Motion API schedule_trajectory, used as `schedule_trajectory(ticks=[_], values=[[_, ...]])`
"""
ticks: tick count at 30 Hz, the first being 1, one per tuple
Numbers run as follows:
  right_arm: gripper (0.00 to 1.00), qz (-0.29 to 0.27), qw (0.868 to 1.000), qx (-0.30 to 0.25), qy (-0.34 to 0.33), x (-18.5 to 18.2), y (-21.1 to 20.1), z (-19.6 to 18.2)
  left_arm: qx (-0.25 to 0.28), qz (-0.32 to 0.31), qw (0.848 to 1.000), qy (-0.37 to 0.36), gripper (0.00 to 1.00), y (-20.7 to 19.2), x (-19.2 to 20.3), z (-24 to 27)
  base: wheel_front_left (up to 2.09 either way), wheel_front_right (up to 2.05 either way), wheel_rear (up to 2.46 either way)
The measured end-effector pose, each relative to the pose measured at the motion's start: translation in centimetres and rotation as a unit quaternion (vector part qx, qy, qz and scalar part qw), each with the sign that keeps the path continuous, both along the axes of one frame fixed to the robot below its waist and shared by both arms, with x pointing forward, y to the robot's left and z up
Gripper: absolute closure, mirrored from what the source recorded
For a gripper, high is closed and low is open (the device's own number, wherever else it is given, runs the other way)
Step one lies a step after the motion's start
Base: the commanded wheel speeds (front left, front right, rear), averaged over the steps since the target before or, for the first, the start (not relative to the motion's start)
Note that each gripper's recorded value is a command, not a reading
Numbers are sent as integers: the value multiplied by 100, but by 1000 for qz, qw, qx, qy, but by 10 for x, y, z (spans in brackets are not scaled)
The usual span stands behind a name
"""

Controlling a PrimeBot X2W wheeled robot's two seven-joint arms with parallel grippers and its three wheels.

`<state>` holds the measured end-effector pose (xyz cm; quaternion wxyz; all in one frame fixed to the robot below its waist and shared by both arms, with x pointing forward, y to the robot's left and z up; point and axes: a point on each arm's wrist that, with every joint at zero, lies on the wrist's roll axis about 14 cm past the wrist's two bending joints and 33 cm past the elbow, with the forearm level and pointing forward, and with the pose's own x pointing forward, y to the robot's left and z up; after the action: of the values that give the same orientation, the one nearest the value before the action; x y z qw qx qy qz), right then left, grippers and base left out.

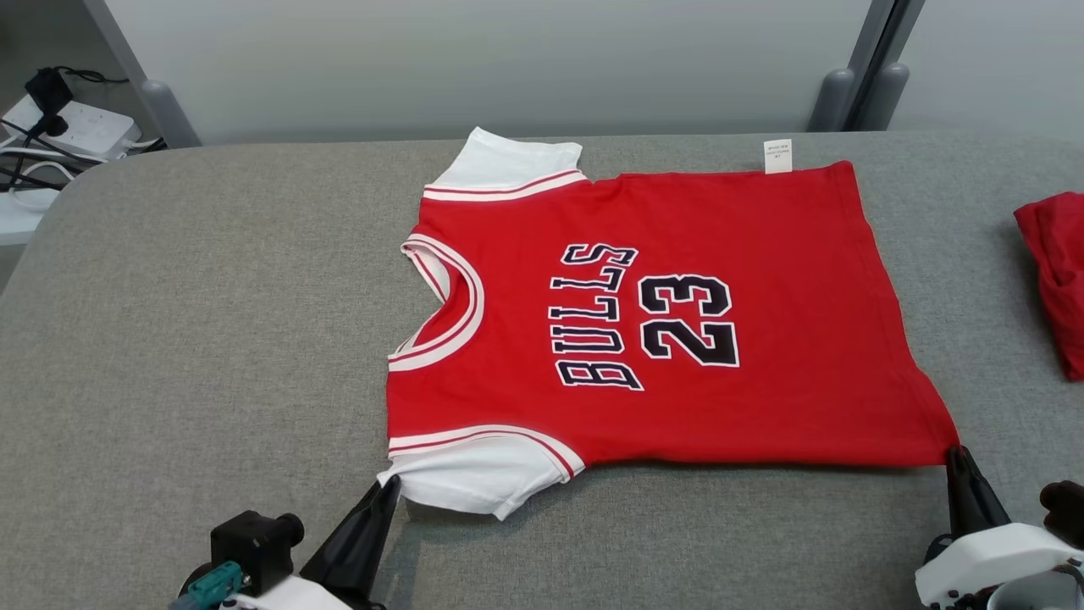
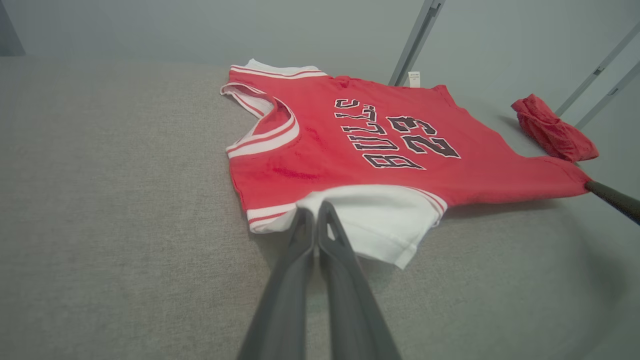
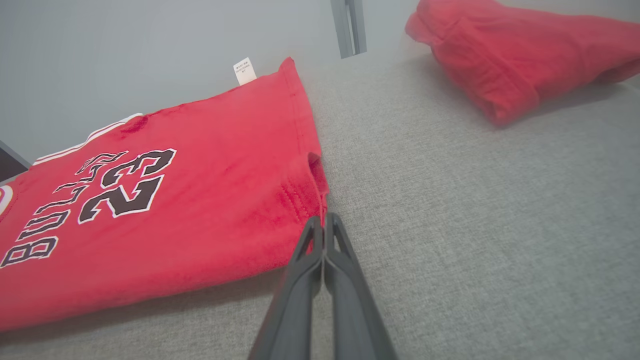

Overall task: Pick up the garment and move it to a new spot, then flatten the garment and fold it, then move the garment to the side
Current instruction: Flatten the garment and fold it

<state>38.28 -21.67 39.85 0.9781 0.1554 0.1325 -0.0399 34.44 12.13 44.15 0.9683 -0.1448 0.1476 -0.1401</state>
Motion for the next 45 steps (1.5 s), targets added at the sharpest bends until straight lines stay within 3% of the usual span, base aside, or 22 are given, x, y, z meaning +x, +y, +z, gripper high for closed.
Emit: schedule_trajectory(ticks=[6,22,34,45], values=[[100,16,1000,-23,-3,-11,-4,0,-8,-27,1000,-3,100,-10,-17,20,0,0,0],[100,19,998,-58,26,-56,-29,-3,2,-28,999,25,100,4,-51,45,0,0,0],[100,5,999,-40,33,-13,-22,0,-60,-40,997,-9,100,-41,3,48,0,0,0],[100,14,998,-46,38,19,-22,1,-54,3,996,-75,100,-23,45,61,0,0,0]])
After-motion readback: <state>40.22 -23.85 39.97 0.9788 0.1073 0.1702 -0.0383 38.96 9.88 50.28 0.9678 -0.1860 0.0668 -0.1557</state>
